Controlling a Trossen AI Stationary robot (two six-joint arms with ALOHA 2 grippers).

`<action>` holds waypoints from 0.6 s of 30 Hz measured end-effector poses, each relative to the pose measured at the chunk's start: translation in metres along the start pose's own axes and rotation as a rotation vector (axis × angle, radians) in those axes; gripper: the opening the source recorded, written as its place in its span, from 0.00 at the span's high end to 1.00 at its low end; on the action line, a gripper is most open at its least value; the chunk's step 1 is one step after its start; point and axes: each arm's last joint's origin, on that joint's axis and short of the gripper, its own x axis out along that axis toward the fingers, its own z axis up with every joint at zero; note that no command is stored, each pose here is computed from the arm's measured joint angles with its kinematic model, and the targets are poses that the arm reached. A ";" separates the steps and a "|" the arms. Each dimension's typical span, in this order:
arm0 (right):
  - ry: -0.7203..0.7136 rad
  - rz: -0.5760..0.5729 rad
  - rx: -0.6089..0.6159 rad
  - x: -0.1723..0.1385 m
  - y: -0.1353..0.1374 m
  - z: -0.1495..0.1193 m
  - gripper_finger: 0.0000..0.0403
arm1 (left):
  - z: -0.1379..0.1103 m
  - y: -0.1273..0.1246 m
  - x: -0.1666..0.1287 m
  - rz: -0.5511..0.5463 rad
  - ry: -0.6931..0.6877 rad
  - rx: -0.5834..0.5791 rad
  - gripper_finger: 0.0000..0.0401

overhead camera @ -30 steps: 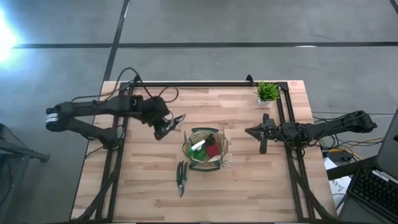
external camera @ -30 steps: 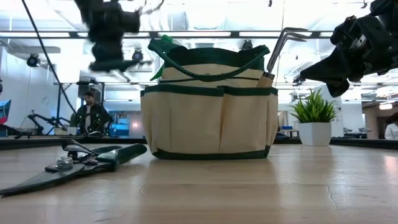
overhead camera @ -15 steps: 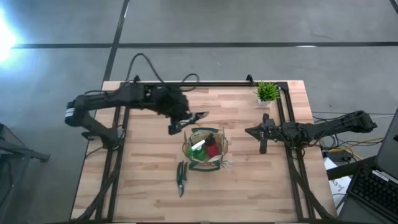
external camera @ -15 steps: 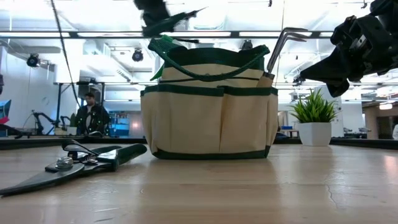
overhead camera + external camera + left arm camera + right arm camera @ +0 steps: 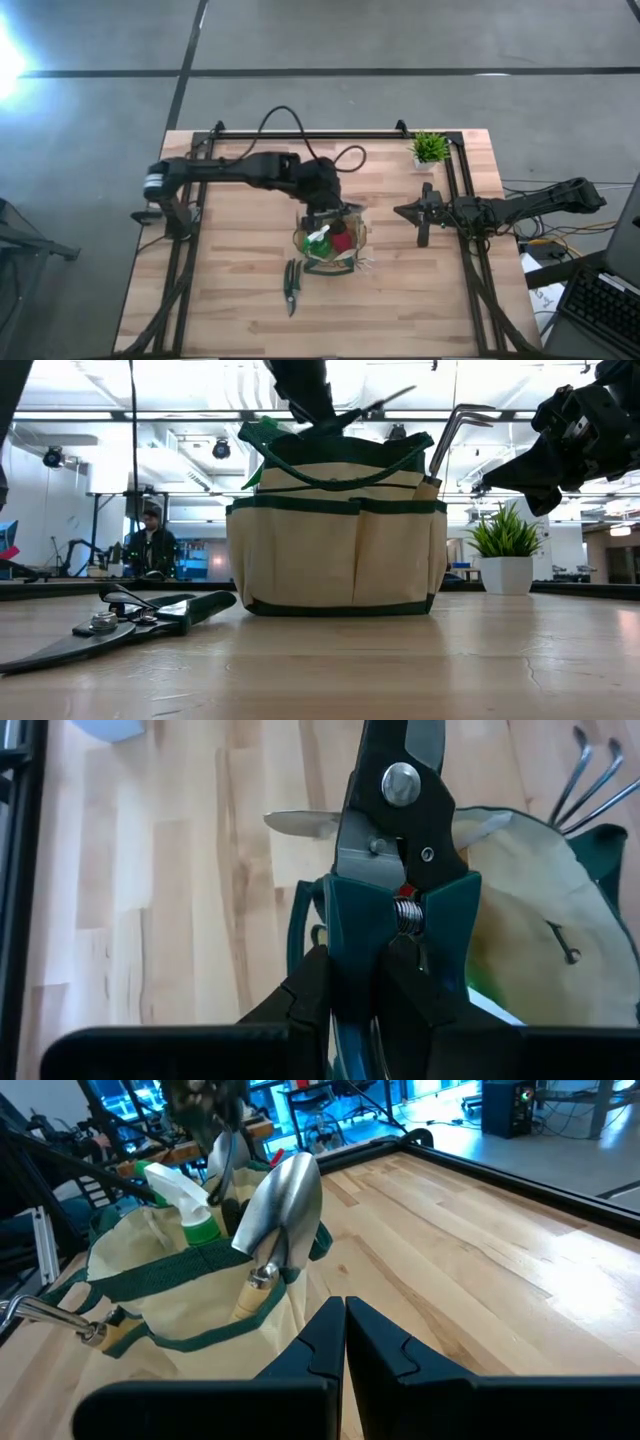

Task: Pick & Place Garden tools in Gardening bag
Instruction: Put the top green fruit pruner into the white gardening bag

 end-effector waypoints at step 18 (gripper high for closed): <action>0.000 0.000 0.000 0.000 0.000 0.000 0.98 | 0.004 -0.019 0.023 0.084 0.040 0.162 0.86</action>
